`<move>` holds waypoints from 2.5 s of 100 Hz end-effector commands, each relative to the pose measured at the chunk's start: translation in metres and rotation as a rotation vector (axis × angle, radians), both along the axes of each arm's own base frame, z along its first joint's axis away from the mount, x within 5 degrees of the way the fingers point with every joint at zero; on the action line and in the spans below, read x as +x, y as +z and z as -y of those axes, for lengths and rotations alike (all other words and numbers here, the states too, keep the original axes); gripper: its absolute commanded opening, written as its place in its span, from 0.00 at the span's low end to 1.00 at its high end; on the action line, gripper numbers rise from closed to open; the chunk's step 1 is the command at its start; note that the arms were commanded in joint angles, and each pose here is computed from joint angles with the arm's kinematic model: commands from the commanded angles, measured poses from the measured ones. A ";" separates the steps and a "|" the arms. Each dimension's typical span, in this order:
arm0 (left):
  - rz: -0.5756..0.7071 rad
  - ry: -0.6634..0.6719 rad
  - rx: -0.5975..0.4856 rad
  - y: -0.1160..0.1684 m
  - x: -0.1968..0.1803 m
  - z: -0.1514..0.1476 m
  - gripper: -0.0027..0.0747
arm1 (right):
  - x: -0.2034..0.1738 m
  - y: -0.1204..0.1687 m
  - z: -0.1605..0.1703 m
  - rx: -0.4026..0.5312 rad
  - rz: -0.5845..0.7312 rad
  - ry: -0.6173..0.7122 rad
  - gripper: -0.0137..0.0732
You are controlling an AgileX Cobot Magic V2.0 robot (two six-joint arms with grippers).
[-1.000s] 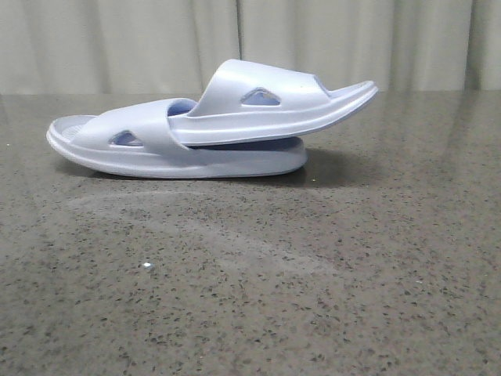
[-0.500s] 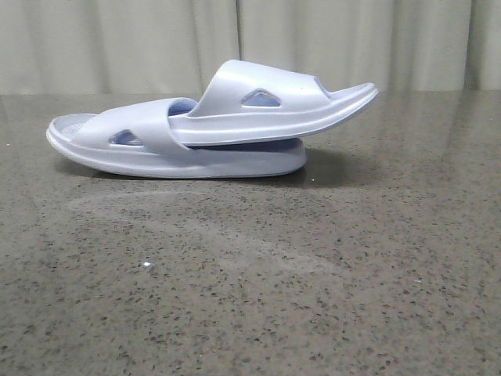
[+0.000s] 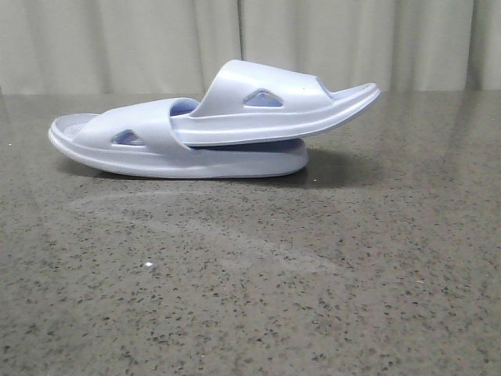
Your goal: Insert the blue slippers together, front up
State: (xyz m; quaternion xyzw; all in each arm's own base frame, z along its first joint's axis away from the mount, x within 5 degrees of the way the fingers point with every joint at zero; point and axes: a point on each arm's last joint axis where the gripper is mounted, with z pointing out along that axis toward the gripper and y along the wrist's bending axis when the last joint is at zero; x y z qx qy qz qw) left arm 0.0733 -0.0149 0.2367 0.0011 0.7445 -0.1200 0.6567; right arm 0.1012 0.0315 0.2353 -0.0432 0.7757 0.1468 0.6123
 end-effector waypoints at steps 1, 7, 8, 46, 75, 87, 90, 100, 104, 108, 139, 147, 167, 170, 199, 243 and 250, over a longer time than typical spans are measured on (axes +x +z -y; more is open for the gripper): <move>0.040 0.074 -0.032 -0.006 -0.003 -0.007 0.05 | 0.002 0.009 0.001 -0.003 0.031 -0.019 0.07; 0.059 0.084 -0.010 -0.016 -0.006 -0.008 0.05 | 0.002 0.009 0.001 -0.003 0.031 -0.019 0.07; 0.060 0.086 -0.011 -0.018 -0.007 -0.008 0.05 | 0.002 0.009 0.001 -0.003 0.031 -0.019 0.07; 0.086 0.096 0.083 -0.038 -0.019 -0.010 0.05 | 0.002 0.009 0.001 -0.003 0.031 -0.019 0.07; 0.069 0.093 0.081 -0.040 -0.019 -0.010 0.05 | 0.002 0.009 0.001 -0.003 0.031 -0.019 0.07; 0.069 0.093 0.081 -0.040 -0.019 -0.010 0.05 | 0.002 0.009 0.001 -0.003 0.031 -0.019 0.07; 0.069 0.093 0.081 -0.040 -0.019 -0.010 0.05 | 0.002 0.009 0.001 -0.003 0.031 -0.019 0.07; 0.069 0.093 0.081 -0.040 -0.019 -0.010 0.05 | 0.002 0.009 0.001 -0.003 0.031 -0.019 0.07; 0.069 0.093 0.081 -0.040 -0.019 -0.010 0.05 | 0.002 0.009 0.001 -0.003 0.031 -0.019 0.07; 0.069 0.093 0.081 -0.040 -0.019 -0.010 0.05 | 0.002 0.009 0.001 -0.003 0.031 -0.019 0.07; 0.069 0.093 0.081 -0.040 -0.019 -0.010 0.05 | 0.002 0.009 0.001 -0.003 0.031 -0.021 0.07; 0.069 0.093 0.081 -0.040 -0.019 -0.010 0.05 | 0.002 0.010 0.003 -0.048 0.054 -0.024 0.07; 0.069 0.093 0.081 -0.040 -0.019 -0.010 0.05 | 0.004 0.018 0.010 -0.172 0.210 -0.088 0.07; 0.069 0.093 0.081 -0.040 -0.019 -0.010 0.05 | 0.003 0.018 0.011 -0.209 0.253 -0.091 0.07; 0.069 0.093 0.081 -0.040 -0.019 -0.010 0.05 | -0.013 -0.006 0.018 -0.259 0.295 -0.106 0.07; 0.069 0.093 0.081 -0.040 -0.019 -0.010 0.05 | -0.039 -0.045 0.030 -0.256 0.149 -0.226 0.07; 0.069 0.093 0.081 -0.040 -0.019 -0.010 0.05 | -0.041 -0.044 0.030 -0.256 0.164 -0.232 0.07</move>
